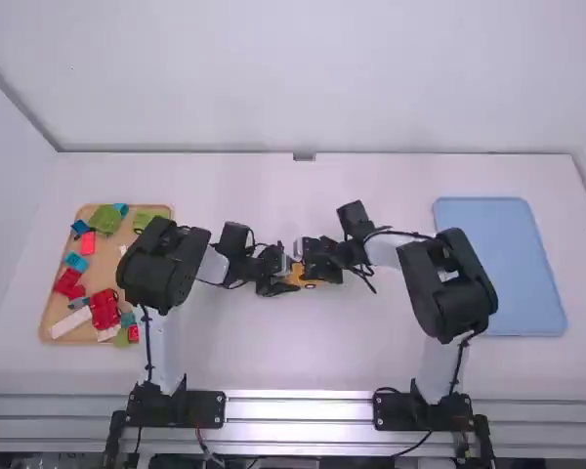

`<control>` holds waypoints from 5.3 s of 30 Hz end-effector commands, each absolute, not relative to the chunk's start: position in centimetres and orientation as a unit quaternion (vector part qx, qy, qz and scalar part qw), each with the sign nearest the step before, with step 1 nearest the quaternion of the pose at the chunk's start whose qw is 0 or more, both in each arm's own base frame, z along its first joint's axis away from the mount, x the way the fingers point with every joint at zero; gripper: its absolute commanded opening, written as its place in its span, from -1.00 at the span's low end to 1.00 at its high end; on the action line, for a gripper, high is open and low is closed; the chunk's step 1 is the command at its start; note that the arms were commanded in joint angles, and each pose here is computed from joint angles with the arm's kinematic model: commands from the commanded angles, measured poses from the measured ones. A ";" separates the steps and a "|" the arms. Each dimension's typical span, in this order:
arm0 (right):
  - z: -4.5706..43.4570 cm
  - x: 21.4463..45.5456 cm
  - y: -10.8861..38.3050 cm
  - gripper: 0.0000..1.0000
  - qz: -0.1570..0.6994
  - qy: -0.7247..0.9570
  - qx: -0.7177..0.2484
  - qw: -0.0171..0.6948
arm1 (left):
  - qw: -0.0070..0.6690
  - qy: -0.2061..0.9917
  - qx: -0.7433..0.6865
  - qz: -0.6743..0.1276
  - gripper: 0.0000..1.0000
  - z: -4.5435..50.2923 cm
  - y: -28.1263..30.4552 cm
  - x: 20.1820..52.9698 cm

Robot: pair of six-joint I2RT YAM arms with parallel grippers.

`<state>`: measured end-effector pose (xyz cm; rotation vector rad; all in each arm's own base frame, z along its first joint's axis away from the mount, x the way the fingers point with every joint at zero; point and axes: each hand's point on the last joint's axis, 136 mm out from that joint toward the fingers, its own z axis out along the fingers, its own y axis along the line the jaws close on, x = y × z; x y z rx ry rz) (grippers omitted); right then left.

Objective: Assemble lego blocks to make yellow taxi

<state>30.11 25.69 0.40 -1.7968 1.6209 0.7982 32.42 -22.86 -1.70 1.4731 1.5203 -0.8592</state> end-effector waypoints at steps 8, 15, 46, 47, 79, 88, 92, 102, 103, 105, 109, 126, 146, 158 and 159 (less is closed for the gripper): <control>-0.4 29.0 24.6 -0.52 0.375 0.600 -0.638 0.305 | 0.408 0.612 0.585 -0.341 -0.17 -2.3 -23.0 32.4; 0.6 29.1 24.4 -0.35 0.394 0.577 -0.635 0.329 | 0.408 0.612 0.585 -0.341 -0.18 -2.3 -23.0 32.3; 6.9 32.8 20.5 0.96 0.355 0.622 -0.576 0.394 | 0.403 0.621 0.577 -0.345 0.05 -2.3 -23.0 32.4; 6.6 32.8 20.1 0.96 0.354 0.631 -0.567 0.393 | 0.403 0.621 0.577 -0.345 0.11 -2.3 -23.0 32.4; 0.1 31.0 24.9 0.97 0.407 0.593 -0.573 0.394 | 0.383 0.772 0.491 -0.129 0.98 10.2 -16.1 33.6; -2.2 31.0 28.2 0.99 0.385 0.591 -0.606 0.369 | 0.438 0.847 0.296 -0.060 0.98 15.3 -11.8 35.9; -2.1 31.1 28.4 0.79 0.386 0.588 -0.607 0.370 | 0.444 0.862 0.242 -0.029 0.98 15.6 -10.0 36.6; -0.2 33.0 27.6 -0.24 0.393 0.619 -0.569 0.373 | 0.446 0.860 0.246 -0.025 0.98 15.7 -10.0 36.7; 0.3 33.4 27.2 -0.24 0.389 0.624 -0.564 0.375 | 0.446 0.860 0.246 -0.025 0.98 15.7 -10.0 36.7; 1.5 34.7 25.4 -0.24 0.368 0.647 -0.552 0.376 | 0.449 0.858 0.246 -0.024 0.98 15.8 -10.0 36.8; 2.5 37.0 18.2 -0.29 0.243 0.734 -0.534 0.343 | 0.456 0.856 0.244 -0.021 0.98 16.1 -10.0 37.1; 6.9 40.1 -10.8 -0.38 0.017 0.904 -0.149 0.400 | 0.474 0.854 0.214 0.033 0.98 16.8 -8.1 38.1; 1.7 38.7 -19.5 0.08 0.035 0.932 0.071 0.355 | 0.492 0.845 0.208 0.031 0.98 16.3 -8.1 38.3; 4.8 38.2 -19.6 0.97 -0.042 0.961 0.076 0.263 | 0.502 0.839 0.207 0.029 0.97 16.8 -8.3 38.5; 5.5 38.3 -19.2 0.97 -0.045 0.961 0.076 0.262 | 0.506 0.838 0.200 0.028 0.98 17.0 -8.2 38.7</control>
